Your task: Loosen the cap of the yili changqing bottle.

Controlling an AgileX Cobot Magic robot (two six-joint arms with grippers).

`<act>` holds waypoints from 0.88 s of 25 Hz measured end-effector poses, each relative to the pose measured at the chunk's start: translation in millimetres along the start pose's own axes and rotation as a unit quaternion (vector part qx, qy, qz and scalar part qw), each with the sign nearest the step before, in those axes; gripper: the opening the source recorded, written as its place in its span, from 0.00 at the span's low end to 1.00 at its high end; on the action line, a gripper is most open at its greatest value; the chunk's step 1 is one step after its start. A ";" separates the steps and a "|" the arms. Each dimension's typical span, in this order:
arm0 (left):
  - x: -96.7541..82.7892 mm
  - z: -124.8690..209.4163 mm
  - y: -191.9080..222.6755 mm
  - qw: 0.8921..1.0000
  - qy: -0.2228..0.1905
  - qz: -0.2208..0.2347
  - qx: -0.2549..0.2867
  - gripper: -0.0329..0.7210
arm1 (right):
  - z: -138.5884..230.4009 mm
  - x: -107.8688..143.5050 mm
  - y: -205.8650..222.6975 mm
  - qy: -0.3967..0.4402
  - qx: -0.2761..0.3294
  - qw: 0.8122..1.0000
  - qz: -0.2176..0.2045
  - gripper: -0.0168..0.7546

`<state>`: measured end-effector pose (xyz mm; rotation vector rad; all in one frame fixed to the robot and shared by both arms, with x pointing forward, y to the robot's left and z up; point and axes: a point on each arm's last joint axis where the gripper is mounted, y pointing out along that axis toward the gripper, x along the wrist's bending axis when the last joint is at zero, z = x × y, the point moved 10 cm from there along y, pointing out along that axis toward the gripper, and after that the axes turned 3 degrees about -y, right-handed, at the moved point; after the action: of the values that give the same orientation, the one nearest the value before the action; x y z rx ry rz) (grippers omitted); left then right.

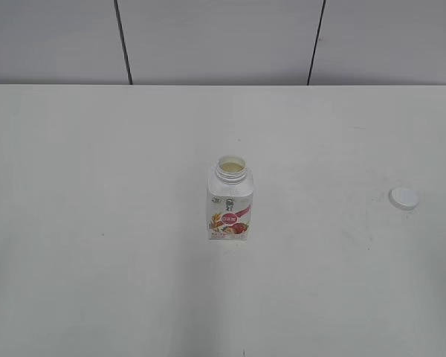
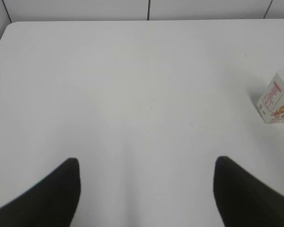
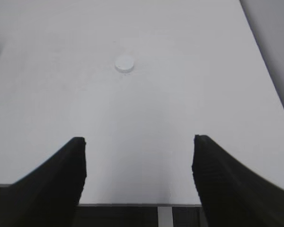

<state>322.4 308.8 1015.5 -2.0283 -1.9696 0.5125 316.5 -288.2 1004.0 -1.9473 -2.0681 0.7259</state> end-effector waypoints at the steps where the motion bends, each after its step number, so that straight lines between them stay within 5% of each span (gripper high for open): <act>1: -0.4 -0.1 0.0 1.000 -0.001 0.001 0.000 0.75 | -0.1 -1.8 0.3 0.006 -0.001 1.000 0.005 0.74; 13: -2.5 0.6 0.0 1.000 -0.005 0.005 0.001 0.75 | -2.2 -4.4 0.5 0.025 -0.007 1.000 0.011 0.74; 22: 9.8 0.4 -2.3 0.997 -0.038 -0.064 -0.006 0.75 | -3.3 0.0 0.0 0.015 -0.012 1.000 -0.012 0.74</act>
<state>320.4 318.6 1015.5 -1.9007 -2.1342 0.5589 318.0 -287.5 1006.8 -1.9315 -2.0875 0.6657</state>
